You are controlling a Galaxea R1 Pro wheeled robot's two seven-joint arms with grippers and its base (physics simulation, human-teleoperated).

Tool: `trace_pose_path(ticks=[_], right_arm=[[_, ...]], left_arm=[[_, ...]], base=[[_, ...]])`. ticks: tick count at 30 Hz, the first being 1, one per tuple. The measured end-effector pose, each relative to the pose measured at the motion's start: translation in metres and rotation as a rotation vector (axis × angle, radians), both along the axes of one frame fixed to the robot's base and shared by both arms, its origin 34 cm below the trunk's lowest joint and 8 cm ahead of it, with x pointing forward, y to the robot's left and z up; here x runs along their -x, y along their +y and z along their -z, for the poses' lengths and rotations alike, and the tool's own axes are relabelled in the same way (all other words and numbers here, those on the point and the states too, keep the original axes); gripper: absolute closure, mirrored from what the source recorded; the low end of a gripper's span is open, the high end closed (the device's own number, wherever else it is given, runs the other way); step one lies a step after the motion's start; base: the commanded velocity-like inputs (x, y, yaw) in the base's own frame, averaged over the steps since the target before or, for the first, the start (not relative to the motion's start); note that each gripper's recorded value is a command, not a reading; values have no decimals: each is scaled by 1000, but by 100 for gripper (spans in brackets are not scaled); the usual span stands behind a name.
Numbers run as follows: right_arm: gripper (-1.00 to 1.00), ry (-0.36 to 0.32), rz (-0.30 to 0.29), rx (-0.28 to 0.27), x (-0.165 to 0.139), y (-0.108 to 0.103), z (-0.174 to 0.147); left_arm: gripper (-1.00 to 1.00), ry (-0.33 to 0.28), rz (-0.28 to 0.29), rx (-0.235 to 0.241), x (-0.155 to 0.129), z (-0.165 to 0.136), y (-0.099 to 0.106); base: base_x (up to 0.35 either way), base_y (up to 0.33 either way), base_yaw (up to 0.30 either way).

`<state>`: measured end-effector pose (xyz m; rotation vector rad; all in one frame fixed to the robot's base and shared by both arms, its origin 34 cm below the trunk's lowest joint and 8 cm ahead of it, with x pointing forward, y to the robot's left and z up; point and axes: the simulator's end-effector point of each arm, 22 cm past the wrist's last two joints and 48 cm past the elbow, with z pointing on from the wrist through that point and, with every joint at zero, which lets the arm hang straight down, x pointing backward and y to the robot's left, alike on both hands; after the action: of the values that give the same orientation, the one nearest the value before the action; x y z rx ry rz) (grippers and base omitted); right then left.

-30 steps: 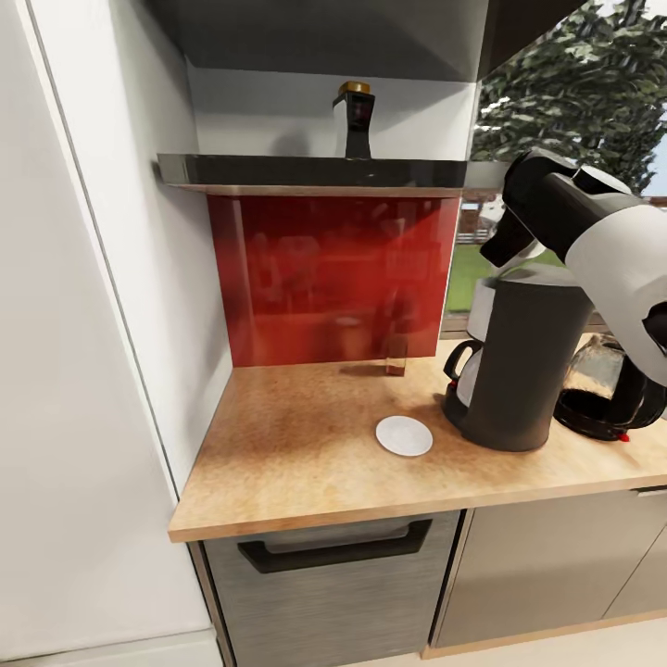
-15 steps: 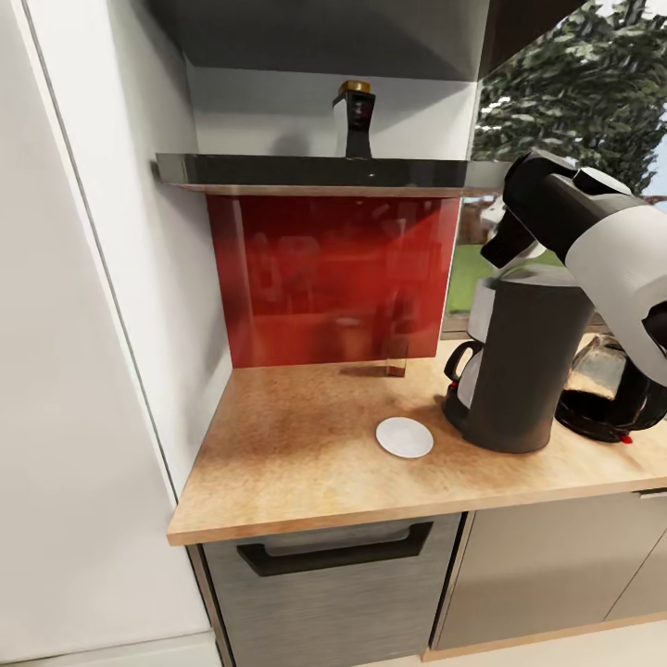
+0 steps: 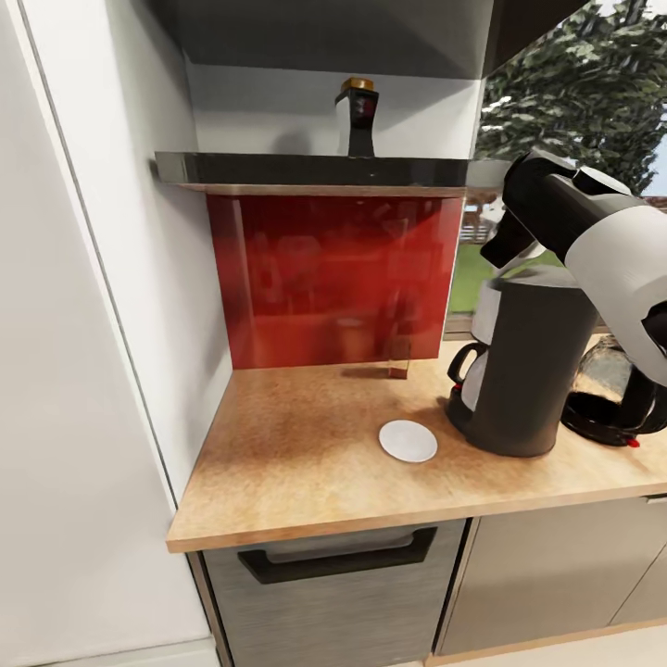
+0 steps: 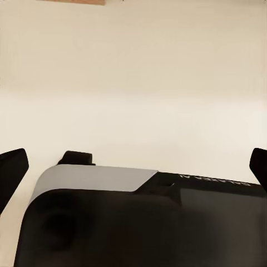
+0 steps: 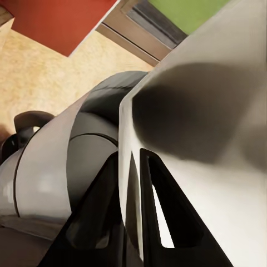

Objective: Set up a coffee station on the kitchen countertop: keep the coffee maker on the countertop, move the bottle of coffee from the kitchen shelf to the counter next to the coffee maker, place a paper coffee filter on top of the coffee maker, put the saucer next to the coffee maker with the coffee cup on the saucer, and place the electric kettle next to the coffee maker.

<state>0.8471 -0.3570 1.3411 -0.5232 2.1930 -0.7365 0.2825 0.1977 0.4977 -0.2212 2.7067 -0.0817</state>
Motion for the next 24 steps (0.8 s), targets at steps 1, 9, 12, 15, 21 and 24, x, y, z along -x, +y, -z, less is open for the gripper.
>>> trace_pose_path(ticks=[1,9,12,15,21,24], right_arm=[[100,0,0,0,0,0,0],[100,0,1,0,0,0,0],[100,0,1,0,0,0,0],[100,1,2,-1,0,-1,0],[100,2,2,2,0,-1,1],[100,4,2,1,0,0,1]], left_arm=[[-100,0,0,0,0,0,0],[-100,0,0,0,0,0,0],[-100,0,0,0,0,0,0],[-100,0,0,0,0,0,0],[-100,0,0,0,0,0,0],[-100,0,0,0,0,0,0]], base=[[17,9,0],[4,2,0],[0,0,0],[0,0,0],[0,0,0],[0,0,0]])
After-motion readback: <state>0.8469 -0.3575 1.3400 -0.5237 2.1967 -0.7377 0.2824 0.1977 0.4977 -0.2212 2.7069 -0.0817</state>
